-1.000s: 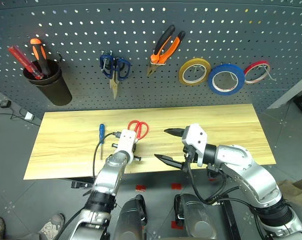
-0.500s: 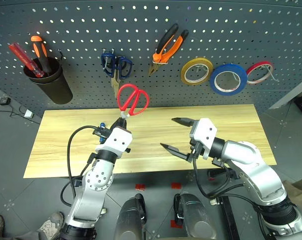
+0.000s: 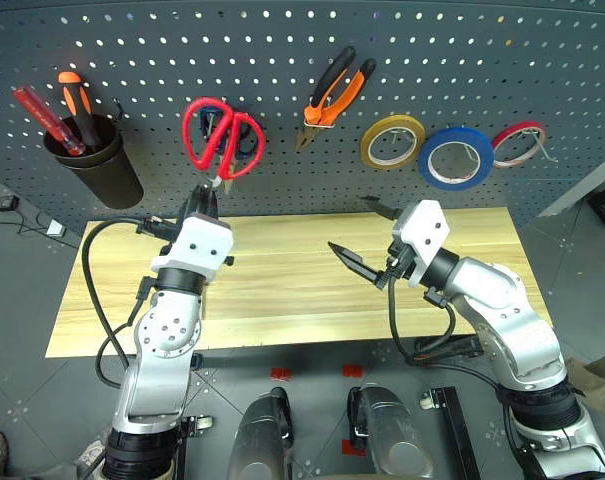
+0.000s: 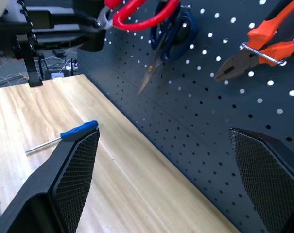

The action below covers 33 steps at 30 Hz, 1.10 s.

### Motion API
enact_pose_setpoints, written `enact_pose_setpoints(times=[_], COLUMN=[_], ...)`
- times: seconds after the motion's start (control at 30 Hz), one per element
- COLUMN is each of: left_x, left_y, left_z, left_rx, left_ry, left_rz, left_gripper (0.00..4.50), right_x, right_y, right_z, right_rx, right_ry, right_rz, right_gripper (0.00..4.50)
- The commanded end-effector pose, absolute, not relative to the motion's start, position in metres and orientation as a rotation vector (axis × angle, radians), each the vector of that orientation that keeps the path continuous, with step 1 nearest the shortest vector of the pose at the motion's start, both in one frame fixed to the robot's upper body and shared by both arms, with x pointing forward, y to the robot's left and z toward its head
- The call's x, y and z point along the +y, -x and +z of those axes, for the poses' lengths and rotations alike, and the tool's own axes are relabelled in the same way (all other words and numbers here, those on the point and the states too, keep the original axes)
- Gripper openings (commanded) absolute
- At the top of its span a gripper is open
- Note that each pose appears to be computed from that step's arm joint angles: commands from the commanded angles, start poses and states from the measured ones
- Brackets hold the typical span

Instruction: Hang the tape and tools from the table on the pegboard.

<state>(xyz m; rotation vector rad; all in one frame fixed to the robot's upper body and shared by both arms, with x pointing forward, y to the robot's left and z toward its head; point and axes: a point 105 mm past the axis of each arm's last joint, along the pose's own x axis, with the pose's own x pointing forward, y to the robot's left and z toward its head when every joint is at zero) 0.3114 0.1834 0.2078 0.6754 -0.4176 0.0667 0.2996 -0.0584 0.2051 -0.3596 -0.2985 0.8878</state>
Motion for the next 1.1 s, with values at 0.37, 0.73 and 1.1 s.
enact_pose_setpoints(times=[0.37,0.73,1.1], left_x=[0.167,0.181,0.243], left_y=[-0.335,-0.339,-0.331], left_z=[0.184,0.141,0.072], left_rx=[-0.307,-0.086,0.338], left_ry=[-0.644,-0.516,-0.160], left_rz=[-0.136,-0.187,-0.075], left_gripper=[0.30,3.39,3.99], right_x=[-0.048,-0.041,-0.008], right_y=[-0.297,-0.295,-0.290], right_z=[0.229,0.224,0.180], right_rx=[-0.407,-0.386,-0.076], right_ry=[0.357,0.334,0.283], right_rz=[0.900,0.924,0.956], right_gripper=[4.50,4.50,4.50])
